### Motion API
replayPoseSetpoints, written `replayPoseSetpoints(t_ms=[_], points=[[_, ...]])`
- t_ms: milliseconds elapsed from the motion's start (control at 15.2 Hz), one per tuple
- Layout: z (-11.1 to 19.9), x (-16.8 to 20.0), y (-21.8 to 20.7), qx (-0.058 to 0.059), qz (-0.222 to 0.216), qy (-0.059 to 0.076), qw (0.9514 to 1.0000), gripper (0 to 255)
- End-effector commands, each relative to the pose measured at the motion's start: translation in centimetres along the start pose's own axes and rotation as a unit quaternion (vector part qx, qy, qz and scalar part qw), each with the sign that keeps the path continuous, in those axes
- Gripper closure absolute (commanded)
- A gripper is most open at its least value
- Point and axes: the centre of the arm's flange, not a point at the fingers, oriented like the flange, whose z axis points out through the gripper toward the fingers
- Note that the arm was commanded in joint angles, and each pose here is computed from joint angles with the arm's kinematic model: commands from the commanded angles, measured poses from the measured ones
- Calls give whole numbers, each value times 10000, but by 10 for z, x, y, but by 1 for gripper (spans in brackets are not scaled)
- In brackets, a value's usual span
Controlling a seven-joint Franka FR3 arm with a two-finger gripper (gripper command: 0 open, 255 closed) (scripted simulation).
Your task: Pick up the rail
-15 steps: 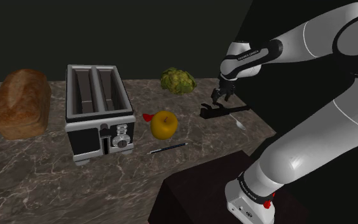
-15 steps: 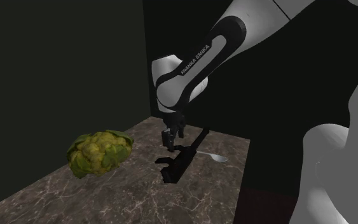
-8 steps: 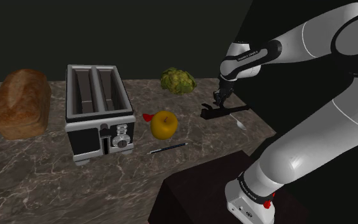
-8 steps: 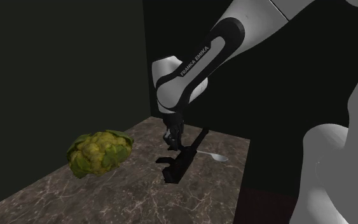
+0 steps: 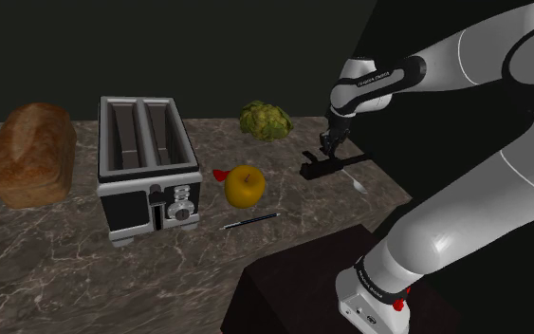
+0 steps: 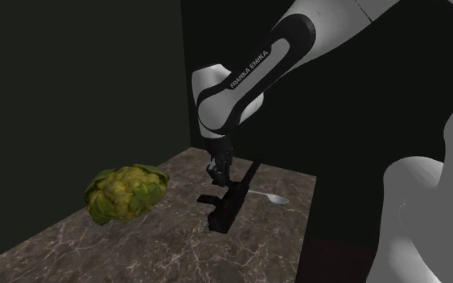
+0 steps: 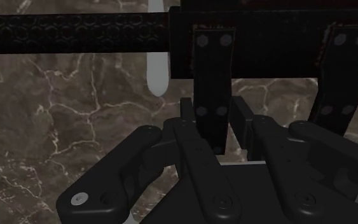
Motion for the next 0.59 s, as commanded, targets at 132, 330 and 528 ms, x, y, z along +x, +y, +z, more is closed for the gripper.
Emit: replayPoseSetpoints(t_ms=[132, 330, 528], points=[[-21, -1, 2, 0, 0, 0, 10000, 255], [-37, -3, 4, 0, 0, 0, 10000, 255], [-53, -4, 6, 0, 0, 0, 10000, 255]])
